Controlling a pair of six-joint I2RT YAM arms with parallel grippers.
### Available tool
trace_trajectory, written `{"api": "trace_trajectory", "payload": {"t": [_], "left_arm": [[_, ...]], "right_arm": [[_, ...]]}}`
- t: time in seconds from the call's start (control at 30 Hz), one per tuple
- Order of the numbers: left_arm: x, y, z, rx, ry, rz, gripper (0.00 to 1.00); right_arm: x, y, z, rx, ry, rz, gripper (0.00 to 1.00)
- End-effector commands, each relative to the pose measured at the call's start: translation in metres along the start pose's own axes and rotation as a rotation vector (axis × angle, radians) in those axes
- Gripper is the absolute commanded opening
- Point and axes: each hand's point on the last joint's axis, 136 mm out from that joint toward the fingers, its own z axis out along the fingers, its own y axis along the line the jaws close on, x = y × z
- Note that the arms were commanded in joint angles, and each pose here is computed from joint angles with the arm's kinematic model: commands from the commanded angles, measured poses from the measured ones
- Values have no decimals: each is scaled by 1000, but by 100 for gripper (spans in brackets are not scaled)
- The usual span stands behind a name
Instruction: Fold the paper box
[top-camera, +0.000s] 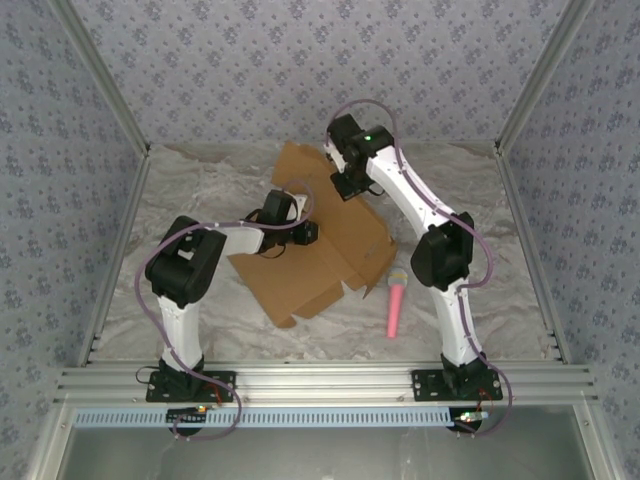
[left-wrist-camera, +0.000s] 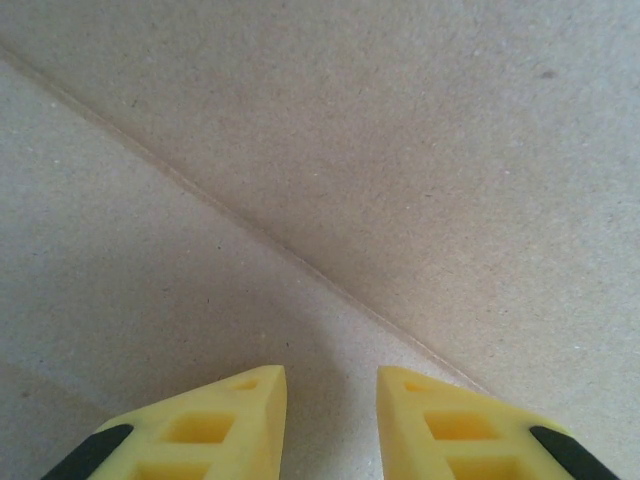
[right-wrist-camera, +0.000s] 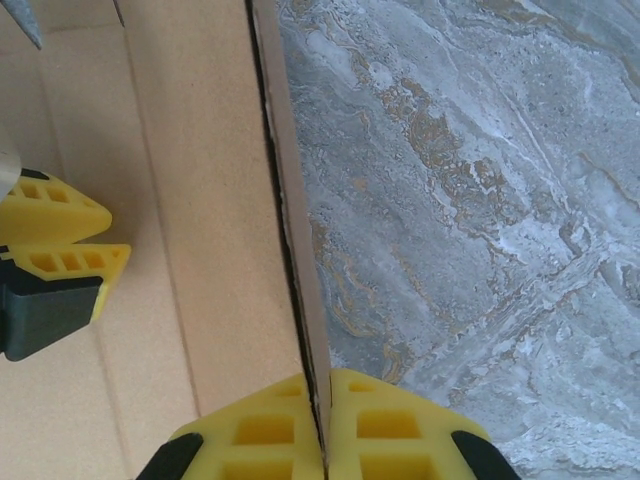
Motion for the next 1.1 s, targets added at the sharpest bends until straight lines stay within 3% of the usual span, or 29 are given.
{"api": "trace_trajectory", "payload": {"t": [0.0, 0.37, 0.73, 1.07], "left_arm": [[14, -1, -6, -28, 44, -5, 30], [-3, -11, -20, 0, -2, -9, 31], [9, -7, -7, 47, -55, -118, 29], [8, -5, -9, 44, -110, -127, 31]], "right_arm": [[-15, 2, -10, 31, -70, -23, 5], [-18, 0, -21, 73, -108, -66, 1], [-23, 32, -31, 79, -153, -100, 0], [-22, 60, -31, 77, -158, -147, 0]]}}
